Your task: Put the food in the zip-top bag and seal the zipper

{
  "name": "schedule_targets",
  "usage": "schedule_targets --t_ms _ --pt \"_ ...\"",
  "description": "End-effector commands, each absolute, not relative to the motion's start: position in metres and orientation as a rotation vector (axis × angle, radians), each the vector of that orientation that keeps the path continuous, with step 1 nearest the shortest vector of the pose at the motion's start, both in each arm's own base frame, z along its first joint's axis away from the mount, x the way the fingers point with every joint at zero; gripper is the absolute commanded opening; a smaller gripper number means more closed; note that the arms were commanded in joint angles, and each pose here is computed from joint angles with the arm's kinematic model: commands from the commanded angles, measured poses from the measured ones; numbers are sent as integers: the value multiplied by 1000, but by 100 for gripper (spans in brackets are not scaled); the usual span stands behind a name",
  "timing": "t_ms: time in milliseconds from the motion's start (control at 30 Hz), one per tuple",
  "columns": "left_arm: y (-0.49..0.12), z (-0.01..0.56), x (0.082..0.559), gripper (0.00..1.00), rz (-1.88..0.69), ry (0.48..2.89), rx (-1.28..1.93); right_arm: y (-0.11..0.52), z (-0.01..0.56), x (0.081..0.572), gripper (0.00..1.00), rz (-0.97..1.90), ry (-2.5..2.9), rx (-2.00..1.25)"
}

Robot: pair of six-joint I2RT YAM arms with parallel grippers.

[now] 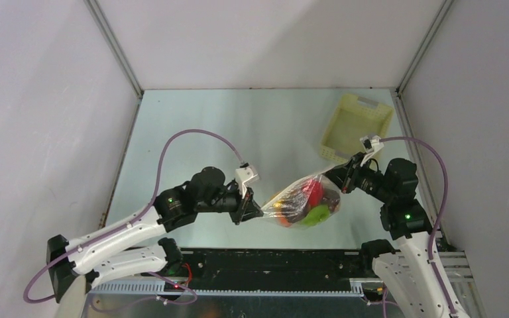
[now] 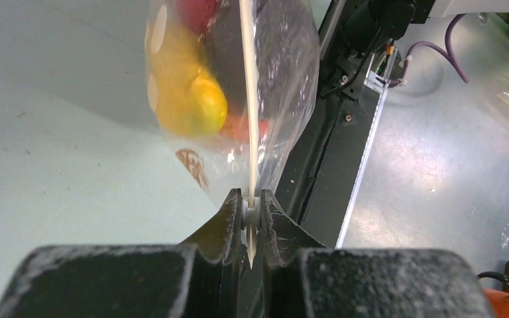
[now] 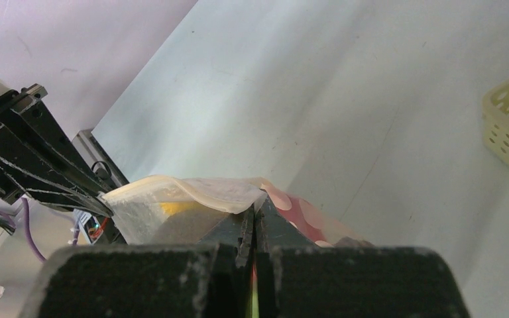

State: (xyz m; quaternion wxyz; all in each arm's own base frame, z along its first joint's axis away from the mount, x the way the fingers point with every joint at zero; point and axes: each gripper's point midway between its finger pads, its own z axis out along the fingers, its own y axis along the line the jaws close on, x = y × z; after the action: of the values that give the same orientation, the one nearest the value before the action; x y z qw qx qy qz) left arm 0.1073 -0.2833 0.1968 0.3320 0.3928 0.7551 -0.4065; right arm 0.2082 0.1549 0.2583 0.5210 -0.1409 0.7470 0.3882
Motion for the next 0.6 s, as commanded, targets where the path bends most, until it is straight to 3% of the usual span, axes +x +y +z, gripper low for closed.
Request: schedule_targets --t_ms 0,567 --pt "-267 185 97 0 -1045 2067 1001 141 297 221 0 827 1656 -322" --pt "-253 184 103 0 -978 2091 920 140 297 215 0 854 1654 -357"
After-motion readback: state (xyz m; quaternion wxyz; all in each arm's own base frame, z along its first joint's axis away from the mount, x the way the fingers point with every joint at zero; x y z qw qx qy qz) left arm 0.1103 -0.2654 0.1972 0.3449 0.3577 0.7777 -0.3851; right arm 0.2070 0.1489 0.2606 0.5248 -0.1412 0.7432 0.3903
